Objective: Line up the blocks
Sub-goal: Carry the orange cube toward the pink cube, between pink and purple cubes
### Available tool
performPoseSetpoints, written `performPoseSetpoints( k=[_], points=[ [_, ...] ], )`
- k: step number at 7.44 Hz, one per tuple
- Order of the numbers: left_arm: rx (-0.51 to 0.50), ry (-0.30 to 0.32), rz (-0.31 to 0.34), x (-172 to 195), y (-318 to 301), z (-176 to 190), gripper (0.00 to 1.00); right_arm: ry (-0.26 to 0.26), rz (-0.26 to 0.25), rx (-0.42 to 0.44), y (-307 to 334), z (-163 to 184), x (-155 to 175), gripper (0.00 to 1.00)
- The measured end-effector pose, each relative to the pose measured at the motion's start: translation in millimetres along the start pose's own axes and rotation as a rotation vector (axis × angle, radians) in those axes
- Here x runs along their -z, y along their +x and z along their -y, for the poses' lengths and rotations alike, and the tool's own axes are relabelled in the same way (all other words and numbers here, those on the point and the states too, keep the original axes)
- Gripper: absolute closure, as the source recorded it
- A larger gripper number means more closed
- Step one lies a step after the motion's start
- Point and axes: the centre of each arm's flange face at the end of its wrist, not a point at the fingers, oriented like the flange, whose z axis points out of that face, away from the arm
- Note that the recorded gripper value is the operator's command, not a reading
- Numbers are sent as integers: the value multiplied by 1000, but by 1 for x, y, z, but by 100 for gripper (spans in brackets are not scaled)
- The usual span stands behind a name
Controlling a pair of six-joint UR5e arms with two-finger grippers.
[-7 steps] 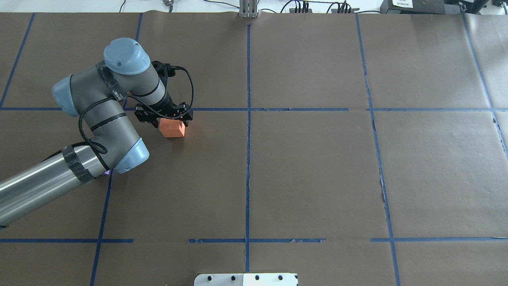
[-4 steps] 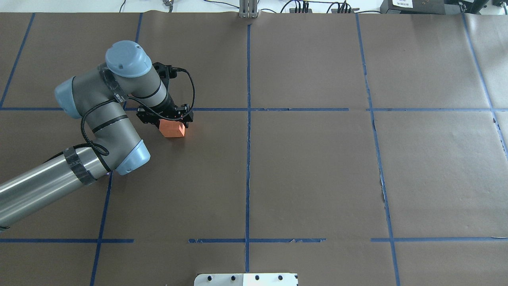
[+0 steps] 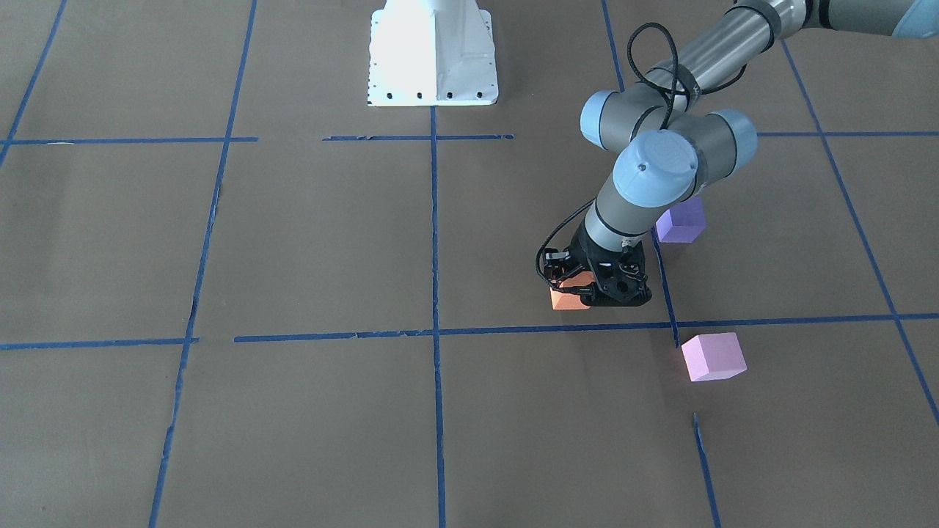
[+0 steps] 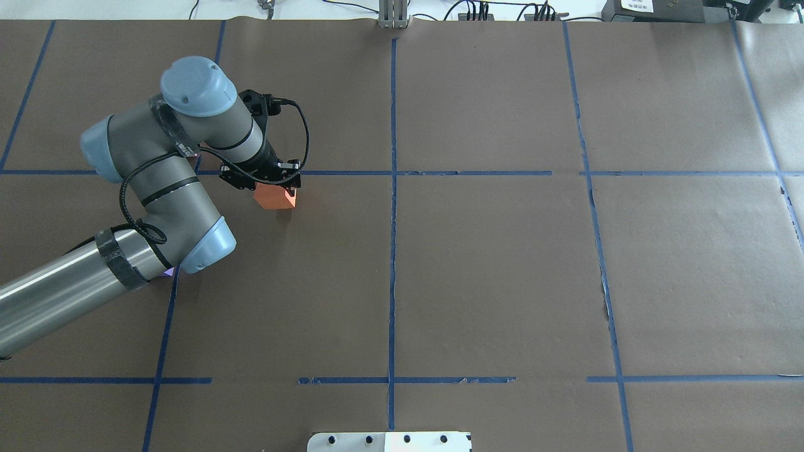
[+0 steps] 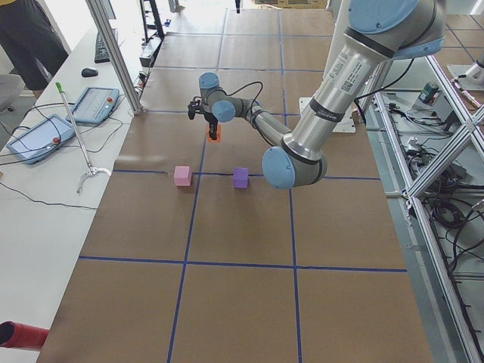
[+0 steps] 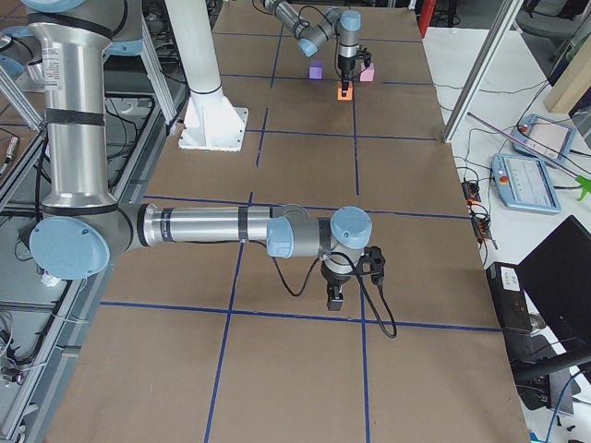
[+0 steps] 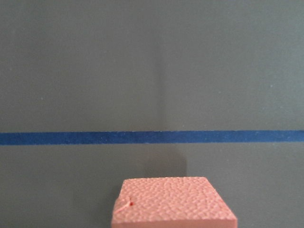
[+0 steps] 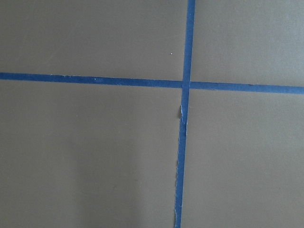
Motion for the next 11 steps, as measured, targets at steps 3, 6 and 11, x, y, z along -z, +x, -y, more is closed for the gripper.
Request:
performPoseSetpoints(
  k=[3, 6, 11],
  points=[
    [38, 46, 20, 60, -64, 8, 80, 1, 0, 1, 0, 0, 0, 0],
    [-6, 17, 73, 66, -172, 6, 79, 1, 0, 1, 0, 0, 0, 0],
    [-14, -17, 79, 30, -217, 5, 78, 0, 0, 0, 0, 0, 0, 0]
  ],
)
